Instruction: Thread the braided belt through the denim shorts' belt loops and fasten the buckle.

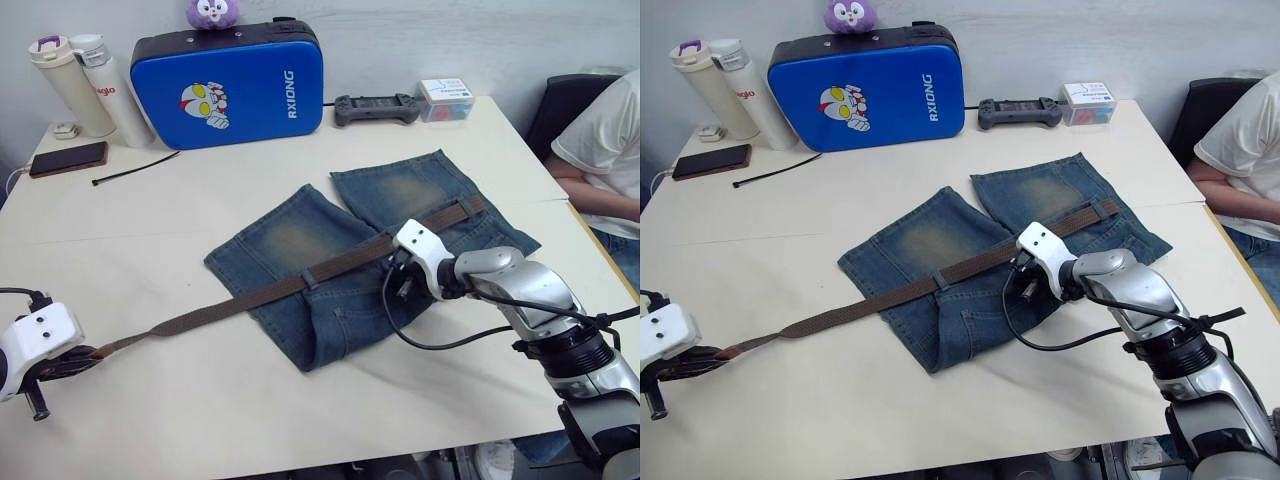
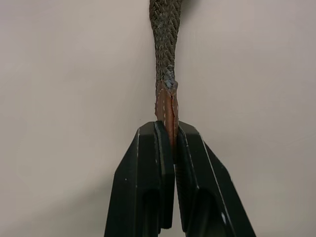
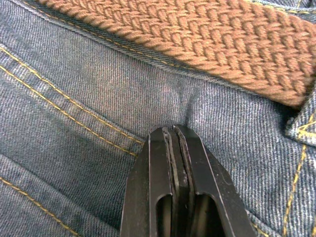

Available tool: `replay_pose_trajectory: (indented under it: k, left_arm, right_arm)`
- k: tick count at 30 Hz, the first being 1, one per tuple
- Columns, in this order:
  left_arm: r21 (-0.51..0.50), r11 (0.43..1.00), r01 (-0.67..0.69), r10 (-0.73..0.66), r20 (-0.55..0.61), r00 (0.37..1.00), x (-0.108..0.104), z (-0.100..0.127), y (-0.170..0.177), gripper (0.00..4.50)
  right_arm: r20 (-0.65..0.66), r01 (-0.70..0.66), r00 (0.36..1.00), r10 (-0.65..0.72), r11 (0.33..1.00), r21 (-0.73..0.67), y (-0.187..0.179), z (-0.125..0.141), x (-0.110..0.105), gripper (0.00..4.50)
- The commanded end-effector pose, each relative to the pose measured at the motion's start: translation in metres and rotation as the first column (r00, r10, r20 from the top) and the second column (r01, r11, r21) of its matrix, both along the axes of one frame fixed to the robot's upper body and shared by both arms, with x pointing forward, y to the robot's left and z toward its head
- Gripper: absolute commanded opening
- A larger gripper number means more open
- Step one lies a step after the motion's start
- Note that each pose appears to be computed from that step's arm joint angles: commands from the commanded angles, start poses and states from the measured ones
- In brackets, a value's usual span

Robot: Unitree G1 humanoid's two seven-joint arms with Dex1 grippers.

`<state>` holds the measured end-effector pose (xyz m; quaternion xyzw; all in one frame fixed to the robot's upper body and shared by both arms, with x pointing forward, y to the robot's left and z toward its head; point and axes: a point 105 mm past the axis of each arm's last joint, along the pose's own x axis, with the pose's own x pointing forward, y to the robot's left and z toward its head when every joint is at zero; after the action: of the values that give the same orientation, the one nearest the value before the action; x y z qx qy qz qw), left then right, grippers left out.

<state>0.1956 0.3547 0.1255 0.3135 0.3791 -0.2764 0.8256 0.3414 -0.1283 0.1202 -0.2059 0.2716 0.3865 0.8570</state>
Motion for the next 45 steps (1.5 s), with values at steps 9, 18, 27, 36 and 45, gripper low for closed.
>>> replay_pose_trajectory:
  k: [9, 18, 27, 36, 45]
  left_arm:
    - [-0.384, 0.923, 0.029, 0.004, 0.085, 0.996, 0.031, 0.034, -0.054, 2.87]
    - [-0.587, 0.697, 0.412, -0.327, 0.252, 0.911, 0.062, 0.093, -0.157, 4.43]
    - [-0.589, 0.479, 0.651, -0.663, 0.243, 0.708, 0.069, 0.066, -0.297, 4.5]
    - [-0.512, 0.451, 0.731, -0.838, 0.04, 0.544, 0.067, 0.01, -0.35, 4.5]
    - [-0.29, 0.454, 0.843, -0.89, -0.099, 0.445, 0.088, -0.026, -0.318, 1.94]
  right_arm:
    - [0.007, -0.037, 0.999, 0.037, 0.996, 0.075, 0.008, 0.014, -0.012, 0.0]
    - [0.013, -0.162, 0.986, 0.164, 0.959, 0.231, 0.011, 0.073, -0.043, 0.0]
    - [0.021, -0.079, 0.997, 0.077, 0.988, 0.131, -0.034, 0.088, -0.07, 2.78]
    - [0.031, 0.174, 0.984, -0.174, 0.985, 0.024, -0.08, 0.079, -0.095, 4.46]
    - [0.102, 0.303, 0.947, -0.303, 0.953, 0.021, -0.097, 0.086, -0.096, 4.5]
